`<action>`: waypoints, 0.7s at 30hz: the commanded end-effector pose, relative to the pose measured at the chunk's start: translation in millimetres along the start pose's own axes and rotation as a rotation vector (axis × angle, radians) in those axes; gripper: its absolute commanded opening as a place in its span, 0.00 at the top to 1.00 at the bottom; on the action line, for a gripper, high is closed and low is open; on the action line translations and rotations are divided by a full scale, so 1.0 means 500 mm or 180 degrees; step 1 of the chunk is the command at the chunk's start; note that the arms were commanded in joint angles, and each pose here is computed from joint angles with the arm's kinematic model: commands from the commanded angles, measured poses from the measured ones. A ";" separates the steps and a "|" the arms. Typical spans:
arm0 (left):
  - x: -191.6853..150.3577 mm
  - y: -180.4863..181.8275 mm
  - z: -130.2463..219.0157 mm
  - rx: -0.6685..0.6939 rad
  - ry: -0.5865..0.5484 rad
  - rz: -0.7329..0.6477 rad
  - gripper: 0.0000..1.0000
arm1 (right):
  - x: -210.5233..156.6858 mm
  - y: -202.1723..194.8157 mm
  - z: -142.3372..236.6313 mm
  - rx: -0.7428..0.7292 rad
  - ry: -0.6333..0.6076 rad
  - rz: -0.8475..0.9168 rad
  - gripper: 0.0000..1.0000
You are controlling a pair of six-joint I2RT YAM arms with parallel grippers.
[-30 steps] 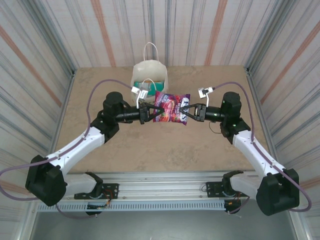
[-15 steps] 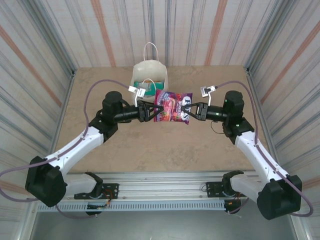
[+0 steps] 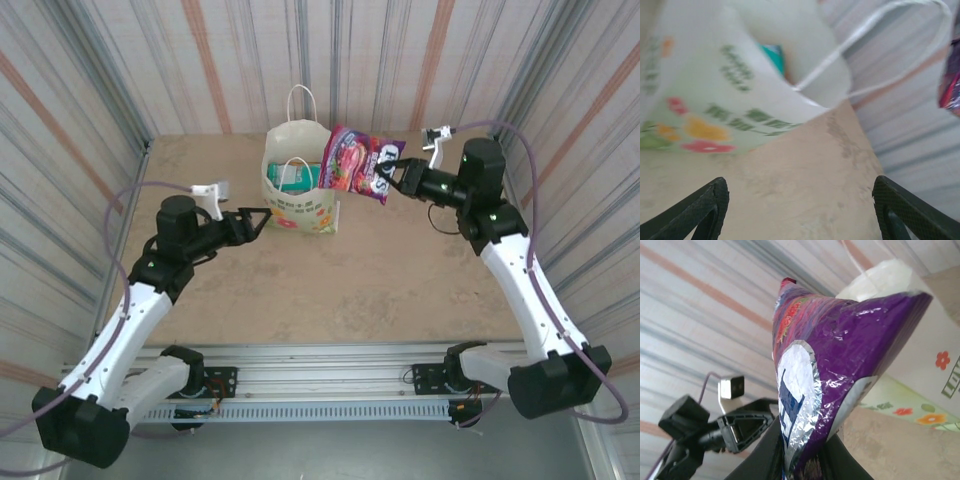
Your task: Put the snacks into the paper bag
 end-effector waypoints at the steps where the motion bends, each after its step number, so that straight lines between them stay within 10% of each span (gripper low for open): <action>1: -0.008 0.087 0.026 0.0595 -0.0008 0.0313 0.21 | 0.033 -0.006 -0.027 -0.0349 -0.0002 -0.0136 0.95; 21: 0.028 0.147 -0.009 0.0863 0.0302 0.0213 0.20 | 0.040 -0.028 -0.329 -0.0726 0.0604 -0.0160 0.94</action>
Point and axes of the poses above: each hand's point on the last joint's axis, 136 mm out from that joint toward the fingers, its own z axis back along the fingers, its own y axis along the line the jaws close on, x = y × z, the point moved 3 cm from there along z, back along the fingers, and after that the axes turned 10 degrees about z, right-handed, at the moved point
